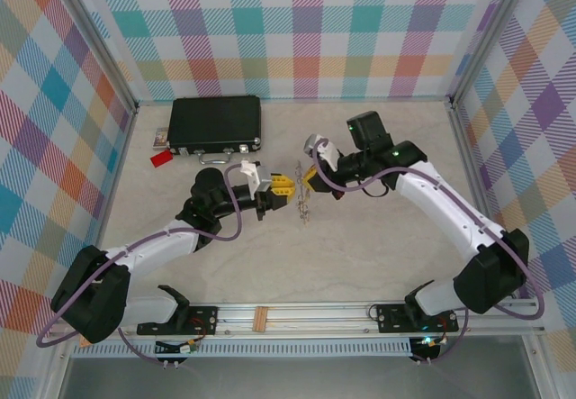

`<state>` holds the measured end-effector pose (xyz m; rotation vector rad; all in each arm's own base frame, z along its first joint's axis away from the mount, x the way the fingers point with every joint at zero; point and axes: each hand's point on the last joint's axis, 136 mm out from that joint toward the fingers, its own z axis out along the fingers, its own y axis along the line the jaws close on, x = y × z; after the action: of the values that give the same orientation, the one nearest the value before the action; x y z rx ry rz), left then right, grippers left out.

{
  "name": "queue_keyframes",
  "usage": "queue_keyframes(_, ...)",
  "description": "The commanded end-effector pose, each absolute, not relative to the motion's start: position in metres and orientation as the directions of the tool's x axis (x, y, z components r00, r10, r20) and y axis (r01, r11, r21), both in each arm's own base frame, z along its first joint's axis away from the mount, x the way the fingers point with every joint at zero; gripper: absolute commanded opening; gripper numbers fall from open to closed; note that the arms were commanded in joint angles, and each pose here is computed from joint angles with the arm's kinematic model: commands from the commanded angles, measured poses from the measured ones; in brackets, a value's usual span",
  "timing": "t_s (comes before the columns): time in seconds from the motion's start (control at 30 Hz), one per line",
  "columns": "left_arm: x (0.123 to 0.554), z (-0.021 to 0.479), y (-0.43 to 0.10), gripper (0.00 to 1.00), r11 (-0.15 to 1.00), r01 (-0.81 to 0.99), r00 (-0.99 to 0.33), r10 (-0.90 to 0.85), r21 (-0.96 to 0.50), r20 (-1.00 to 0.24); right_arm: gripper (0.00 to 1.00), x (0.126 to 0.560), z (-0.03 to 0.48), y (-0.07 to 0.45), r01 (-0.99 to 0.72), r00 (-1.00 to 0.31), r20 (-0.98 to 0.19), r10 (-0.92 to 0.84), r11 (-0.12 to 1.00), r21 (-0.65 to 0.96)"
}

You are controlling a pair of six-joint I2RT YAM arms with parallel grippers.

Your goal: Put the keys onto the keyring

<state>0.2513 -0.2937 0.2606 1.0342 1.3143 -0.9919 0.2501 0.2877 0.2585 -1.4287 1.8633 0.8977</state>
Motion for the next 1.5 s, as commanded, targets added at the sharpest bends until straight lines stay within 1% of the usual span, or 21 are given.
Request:
queue_keyframes(0.0, 0.25, 0.266, -0.293, 0.2, 0.237, 0.968, 0.068, 0.047, 0.078, -0.997, 0.0, 0.241, 0.25, 0.29, -0.986, -0.164, -0.75, -0.641, 0.136, 0.1)
queue_keyframes(0.1, 0.252, 0.258, -0.294, 0.19, 0.237, 0.968, 0.06, 0.083, 0.078, -0.995, 0.0, 0.24, 0.244, 0.295, -0.988, -0.15, -0.726, -0.671, 0.121, 0.093)
queue_keyframes(0.27, 0.254, 0.251, -0.293, 0.2, 0.246, 0.966, 0.056, 0.119, 0.084, -0.991, 0.0, 0.24, 0.247, 0.296, -0.99, -0.134, -0.733, -0.667, 0.116, 0.075)
queue_keyframes(0.33, 0.256, 0.25, -0.293, 0.2, 0.256, 0.963, 0.058, 0.122, 0.088, -0.991, 0.0, 0.239, 0.248, 0.296, -0.991, -0.127, -0.739, -0.662, 0.115, 0.068)
queue_keyframes(0.4, 0.259, 0.249, -0.292, 0.24, 0.267, 0.959, 0.058, 0.124, 0.09, -0.991, 0.0, 0.239, 0.249, 0.296, -0.991, -0.125, -0.744, -0.657, 0.118, 0.063)
queue_keyframes(0.53, 0.264, 0.25, -0.289, 0.25, 0.309, 0.944, 0.079, 0.118, 0.112, -0.99, 0.0, 0.24, 0.249, 0.295, -0.99, -0.121, -0.748, -0.653, 0.129, 0.048)
queue_keyframes(0.8, 0.266, 0.251, -0.29, 0.25, 0.317, 0.94, 0.093, 0.111, 0.124, -0.989, 0.0, 0.237, 0.252, 0.297, -0.992, -0.118, -0.763, -0.635, 0.117, 0.056)
queue_keyframes(1.03, 0.256, 0.263, -0.291, 0.24, 0.287, 0.949, 0.114, 0.068, 0.129, -0.991, 0.0, 0.236, 0.246, 0.299, -0.991, -0.128, -0.758, -0.64, 0.113, 0.072)
queue_keyframes(1.4, 0.247, 0.255, -0.298, 0.2, 0.217, 0.972, 0.075, 0.097, 0.094, -0.993, 0.0, 0.238, 0.247, 0.301, -0.992, -0.12, -0.758, -0.641, 0.116, 0.058)
queue_keyframes(1.47, 0.247, 0.255, -0.299, 0.15, 0.214, 0.972, 0.077, 0.098, 0.096, -0.992, 0.0, 0.237, 0.247, 0.301, -0.992, -0.118, -0.76, -0.639, 0.115, 0.057)
